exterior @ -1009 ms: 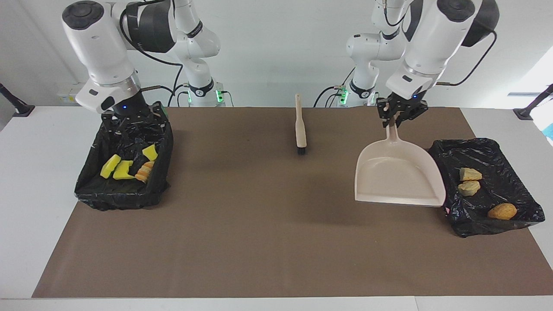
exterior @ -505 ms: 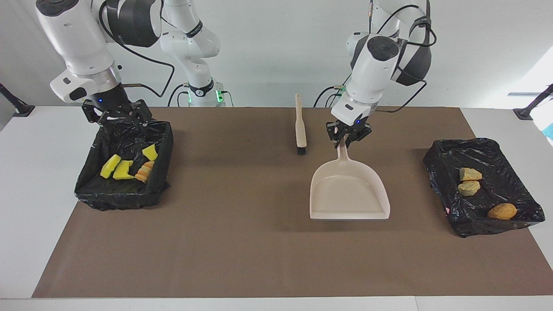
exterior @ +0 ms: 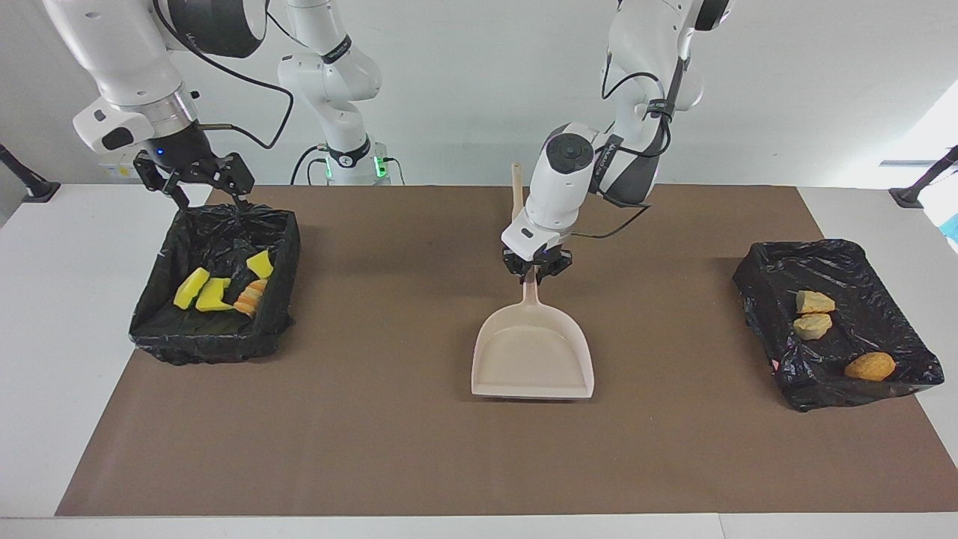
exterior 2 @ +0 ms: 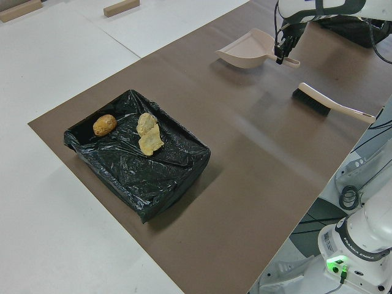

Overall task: Sweep and dump trash in bin
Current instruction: 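Bring the empty dustpan back to the mat center with the left gripper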

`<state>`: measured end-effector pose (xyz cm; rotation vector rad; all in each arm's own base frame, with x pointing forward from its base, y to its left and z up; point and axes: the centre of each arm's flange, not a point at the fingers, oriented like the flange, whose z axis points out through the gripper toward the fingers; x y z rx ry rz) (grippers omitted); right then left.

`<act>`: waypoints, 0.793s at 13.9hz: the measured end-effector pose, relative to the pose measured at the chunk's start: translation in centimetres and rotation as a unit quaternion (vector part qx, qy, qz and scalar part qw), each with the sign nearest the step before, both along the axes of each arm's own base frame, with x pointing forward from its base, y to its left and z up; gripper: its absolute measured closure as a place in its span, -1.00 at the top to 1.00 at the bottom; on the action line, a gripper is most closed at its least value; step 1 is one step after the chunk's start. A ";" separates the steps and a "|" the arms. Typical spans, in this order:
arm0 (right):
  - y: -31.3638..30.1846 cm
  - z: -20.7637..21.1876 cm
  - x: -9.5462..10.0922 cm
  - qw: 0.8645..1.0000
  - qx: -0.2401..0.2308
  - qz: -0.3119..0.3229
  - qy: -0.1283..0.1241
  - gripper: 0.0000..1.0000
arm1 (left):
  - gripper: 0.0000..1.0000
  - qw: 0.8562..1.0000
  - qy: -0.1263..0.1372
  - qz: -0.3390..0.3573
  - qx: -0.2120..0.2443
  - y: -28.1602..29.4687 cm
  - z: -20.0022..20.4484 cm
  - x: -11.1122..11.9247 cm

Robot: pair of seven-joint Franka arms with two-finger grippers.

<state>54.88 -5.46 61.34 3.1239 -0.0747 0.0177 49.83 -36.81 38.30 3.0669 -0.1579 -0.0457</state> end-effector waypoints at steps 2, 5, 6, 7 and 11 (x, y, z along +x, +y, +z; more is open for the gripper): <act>0.4 -0.3 0.1 1.000 0.002 -0.004 0.001 1.00 | -0.37 1.000 0.002 -0.005 0.002 -0.4 -0.7 -0.6; 1.1 -0.3 0.1 1.000 0.002 0.001 0.002 1.00 | -0.37 1.000 0.001 -0.006 0.001 -0.7 -1.8 -1.2; 1.3 -0.3 0.1 1.000 0.002 0.002 0.002 1.00 | -0.37 1.000 0.000 -0.002 0.000 -0.7 -2.1 -1.2; 1.3 -0.3 0.1 1.000 0.002 0.003 0.002 1.00 | -0.37 1.000 0.000 0.002 0.000 -0.7 -2.4 -1.1; 1.4 -0.3 0.1 1.000 0.002 0.003 0.002 1.00 | 0.43 1.000 -0.010 0.008 -0.005 -0.4 -1.3 -0.5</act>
